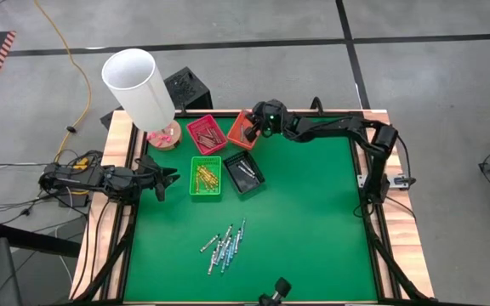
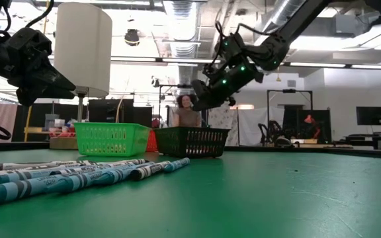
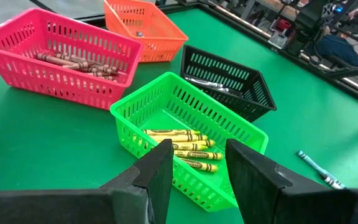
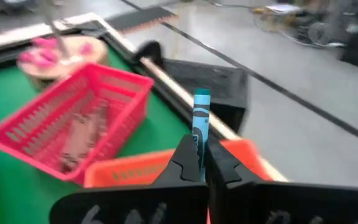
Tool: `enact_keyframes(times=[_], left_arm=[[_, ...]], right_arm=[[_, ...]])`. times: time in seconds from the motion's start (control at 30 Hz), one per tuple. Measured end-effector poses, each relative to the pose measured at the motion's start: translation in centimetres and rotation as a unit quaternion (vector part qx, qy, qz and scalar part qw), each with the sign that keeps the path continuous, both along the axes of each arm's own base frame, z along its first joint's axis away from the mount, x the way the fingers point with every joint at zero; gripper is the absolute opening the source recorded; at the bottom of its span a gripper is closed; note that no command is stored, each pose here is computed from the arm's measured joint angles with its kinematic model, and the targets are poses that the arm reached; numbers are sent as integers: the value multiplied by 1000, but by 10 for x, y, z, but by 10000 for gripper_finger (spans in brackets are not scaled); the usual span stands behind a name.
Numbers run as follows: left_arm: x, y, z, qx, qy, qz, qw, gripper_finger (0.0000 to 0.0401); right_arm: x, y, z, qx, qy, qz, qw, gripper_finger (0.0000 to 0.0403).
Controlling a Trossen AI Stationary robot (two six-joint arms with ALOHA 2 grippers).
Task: Sort crayons
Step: Put the blue crayon into the orange bin
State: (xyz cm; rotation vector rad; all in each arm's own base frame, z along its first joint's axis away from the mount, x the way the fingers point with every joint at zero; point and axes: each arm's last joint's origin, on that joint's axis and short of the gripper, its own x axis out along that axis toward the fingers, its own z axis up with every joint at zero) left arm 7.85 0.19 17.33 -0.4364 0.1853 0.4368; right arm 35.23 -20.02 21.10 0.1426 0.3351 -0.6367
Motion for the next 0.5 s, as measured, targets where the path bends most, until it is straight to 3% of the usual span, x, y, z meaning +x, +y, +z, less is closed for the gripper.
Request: enact_keyframes(times=[0.1, 0.5], left_arm=[[0, 0, 0, -1, 0, -2, 1000, 137], [0, 0, 0, -2, 0, -8, 1000, 137]], right_arm=[[3, -4, -9, 22, -15, 31, 999, 2], [5, -12, -27, 61, -26, 13, 998, 2]])
